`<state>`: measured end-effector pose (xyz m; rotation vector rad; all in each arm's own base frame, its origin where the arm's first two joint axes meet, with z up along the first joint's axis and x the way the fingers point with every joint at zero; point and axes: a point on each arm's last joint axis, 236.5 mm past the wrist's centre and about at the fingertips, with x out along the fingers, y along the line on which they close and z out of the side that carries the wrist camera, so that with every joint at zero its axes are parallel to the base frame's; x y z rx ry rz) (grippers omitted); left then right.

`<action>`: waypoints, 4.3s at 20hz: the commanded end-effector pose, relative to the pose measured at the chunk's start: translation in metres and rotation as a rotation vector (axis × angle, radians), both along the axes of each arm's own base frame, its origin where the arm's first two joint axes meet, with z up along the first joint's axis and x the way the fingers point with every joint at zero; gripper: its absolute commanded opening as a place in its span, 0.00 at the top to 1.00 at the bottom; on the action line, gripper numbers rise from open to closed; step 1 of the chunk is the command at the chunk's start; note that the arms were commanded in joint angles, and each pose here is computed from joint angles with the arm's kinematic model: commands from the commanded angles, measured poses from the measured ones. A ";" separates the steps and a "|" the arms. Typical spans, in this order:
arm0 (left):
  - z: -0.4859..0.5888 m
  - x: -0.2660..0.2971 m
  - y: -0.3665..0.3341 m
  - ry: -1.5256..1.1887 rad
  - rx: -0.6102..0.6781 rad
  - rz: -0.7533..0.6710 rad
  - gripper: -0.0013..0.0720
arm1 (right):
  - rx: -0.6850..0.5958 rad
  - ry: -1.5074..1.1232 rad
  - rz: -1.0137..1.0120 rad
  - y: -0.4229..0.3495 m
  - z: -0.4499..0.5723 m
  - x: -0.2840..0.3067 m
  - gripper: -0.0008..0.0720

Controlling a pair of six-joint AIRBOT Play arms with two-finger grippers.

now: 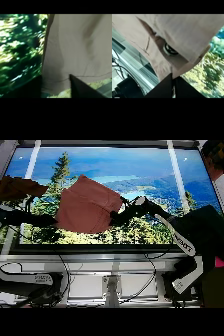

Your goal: Fold the clothes and pants, and hang the long-sleeved shirts on hangers.

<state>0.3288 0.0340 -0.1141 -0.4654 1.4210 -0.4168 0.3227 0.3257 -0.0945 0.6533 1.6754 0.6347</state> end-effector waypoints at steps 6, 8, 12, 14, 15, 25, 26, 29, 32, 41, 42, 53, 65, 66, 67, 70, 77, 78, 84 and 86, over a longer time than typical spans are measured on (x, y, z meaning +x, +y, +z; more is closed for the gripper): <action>0.024 0.005 -0.030 -0.053 -0.098 -0.065 0.95 | 0.086 -0.139 0.166 0.006 0.045 0.002 0.95; 0.049 0.016 -0.034 -0.124 -0.136 -0.071 0.95 | 0.084 -0.234 0.180 0.001 0.070 0.013 0.95; 0.132 0.057 -0.038 -0.350 -0.227 0.000 0.95 | 0.059 -0.429 0.147 -0.028 0.133 0.038 0.95; 0.182 0.072 -0.043 -0.478 -0.289 0.038 0.95 | 0.075 -0.525 0.116 -0.038 0.173 0.045 0.95; 0.209 0.078 -0.048 -0.548 -0.329 0.058 0.95 | 0.084 -0.576 0.107 -0.041 0.194 0.047 0.95; 0.443 0.031 -0.096 -1.123 -0.606 0.087 0.95 | 0.214 -1.133 0.058 -0.054 0.421 0.015 0.95; 0.457 0.019 -0.102 -1.170 -0.581 0.073 0.95 | 0.223 -1.165 0.058 -0.056 0.435 0.006 0.95; 0.488 -0.013 -0.115 -1.296 -0.449 0.066 0.95 | 0.240 -1.223 0.080 -0.063 0.460 -0.026 0.96; 0.497 -0.049 -0.125 -1.350 -0.236 0.087 0.95 | 0.291 -1.224 0.123 -0.049 0.473 -0.063 0.96; 0.468 -0.046 -0.046 -1.279 0.226 0.368 0.95 | 0.046 -1.129 0.030 -0.006 0.377 -0.040 0.96; 0.455 -0.034 -0.043 -1.225 0.202 0.360 0.95 | -0.011 -1.107 -0.014 -0.013 0.358 -0.028 0.96; 0.236 0.083 -0.133 -0.622 0.015 -0.060 0.95 | -0.262 -0.994 -0.346 -0.095 0.264 0.063 0.96; 0.235 0.170 -0.156 -0.893 0.121 0.024 0.95 | -0.436 -0.826 -0.495 -0.199 0.169 0.149 0.96; 0.238 0.176 -0.166 -0.939 0.140 0.009 0.95 | -0.438 -0.839 -0.467 -0.205 0.167 0.151 0.96; 0.235 0.180 -0.177 -0.957 0.144 0.005 0.95 | -0.422 -0.826 -0.458 -0.208 0.165 0.151 0.96; 0.204 0.179 -0.212 -0.914 0.127 -0.053 0.95 | -0.390 -0.725 -0.426 -0.216 0.147 0.140 0.96; 0.154 0.129 -0.257 -0.603 -0.026 -0.121 0.95 | -0.322 -0.429 -0.221 -0.224 0.111 0.071 0.96; 0.150 0.116 -0.262 -0.549 -0.047 -0.145 0.95 | -0.311 -0.376 -0.200 -0.226 0.109 0.059 0.96; 0.126 0.063 -0.265 -0.363 -0.044 -0.308 0.95 | -0.284 -0.225 -0.073 -0.220 0.106 0.012 0.96; 0.109 0.047 -0.247 -0.266 0.039 -0.331 0.95 | -0.260 -0.182 -0.044 -0.215 0.108 0.000 0.96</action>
